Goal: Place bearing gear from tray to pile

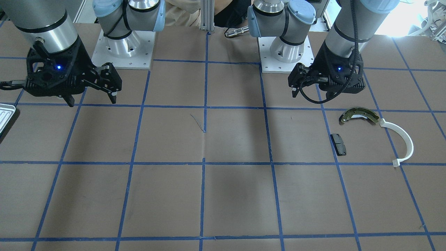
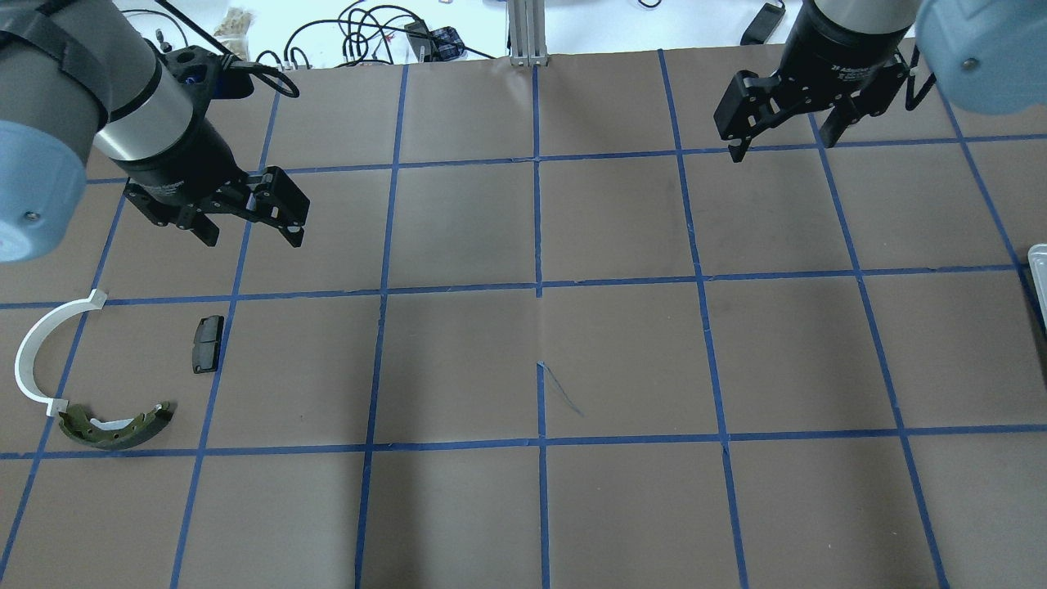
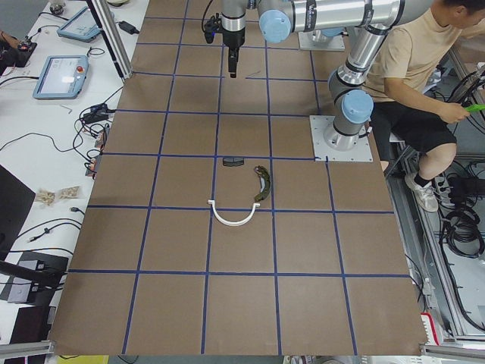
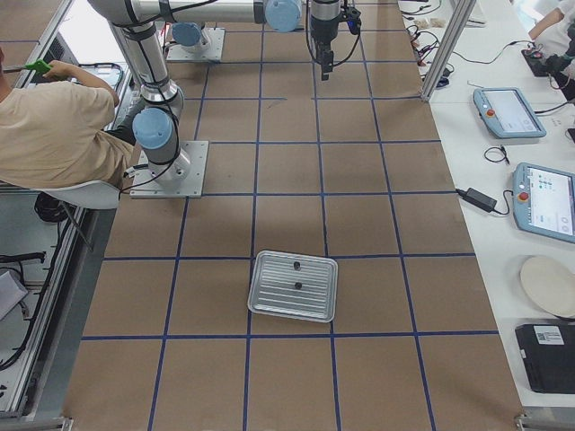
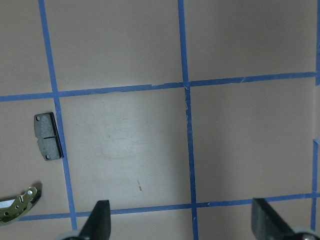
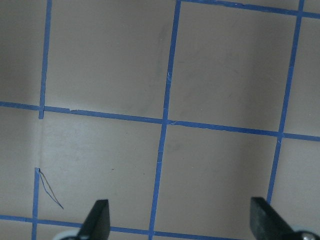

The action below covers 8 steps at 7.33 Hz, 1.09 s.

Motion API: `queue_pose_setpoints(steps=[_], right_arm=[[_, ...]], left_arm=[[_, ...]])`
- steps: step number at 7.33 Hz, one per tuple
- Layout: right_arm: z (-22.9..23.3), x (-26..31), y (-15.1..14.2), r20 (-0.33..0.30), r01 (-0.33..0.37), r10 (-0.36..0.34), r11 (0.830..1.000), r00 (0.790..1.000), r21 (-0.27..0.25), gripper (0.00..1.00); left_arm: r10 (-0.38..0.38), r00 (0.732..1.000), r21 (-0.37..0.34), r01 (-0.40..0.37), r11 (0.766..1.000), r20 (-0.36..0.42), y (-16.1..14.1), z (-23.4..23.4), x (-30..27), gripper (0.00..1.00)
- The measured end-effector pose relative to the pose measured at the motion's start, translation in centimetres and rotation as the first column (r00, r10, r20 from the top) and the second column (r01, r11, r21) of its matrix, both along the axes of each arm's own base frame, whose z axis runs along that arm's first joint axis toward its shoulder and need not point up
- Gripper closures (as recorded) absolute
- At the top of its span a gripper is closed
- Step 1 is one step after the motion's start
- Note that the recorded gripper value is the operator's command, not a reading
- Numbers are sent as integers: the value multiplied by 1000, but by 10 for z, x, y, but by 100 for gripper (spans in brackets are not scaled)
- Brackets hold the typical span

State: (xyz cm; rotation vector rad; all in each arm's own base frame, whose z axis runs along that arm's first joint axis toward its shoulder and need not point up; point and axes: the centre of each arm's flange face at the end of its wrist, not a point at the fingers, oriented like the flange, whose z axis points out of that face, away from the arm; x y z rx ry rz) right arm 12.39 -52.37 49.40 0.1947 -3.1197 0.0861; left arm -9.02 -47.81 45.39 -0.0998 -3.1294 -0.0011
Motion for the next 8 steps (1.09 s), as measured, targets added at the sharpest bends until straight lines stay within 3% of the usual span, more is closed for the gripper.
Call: queue_pose_setpoints(steps=[2,4,6,8], right_arm=[[-2,-2,-4,-1,-2,2,1000,1000,-9,0],[-8,-41,-20,-38,-14,13,1000,999,-22,0],[-22,-145,-34,-69,-97,97,995,993,12,0],[-58,-276,-50,-103,-185,184,983,977,6,0]], left_arm=[[0,1000,1,0,1000,-1,0,-1,0,0],[-1,1000,2,1,1000,-1,-1,-2,0,0],[-1,1000,4,1,1000,-2,-3,-4,0,0],[-1,1000,1,1,1000,-1,-3,-5,0,0]])
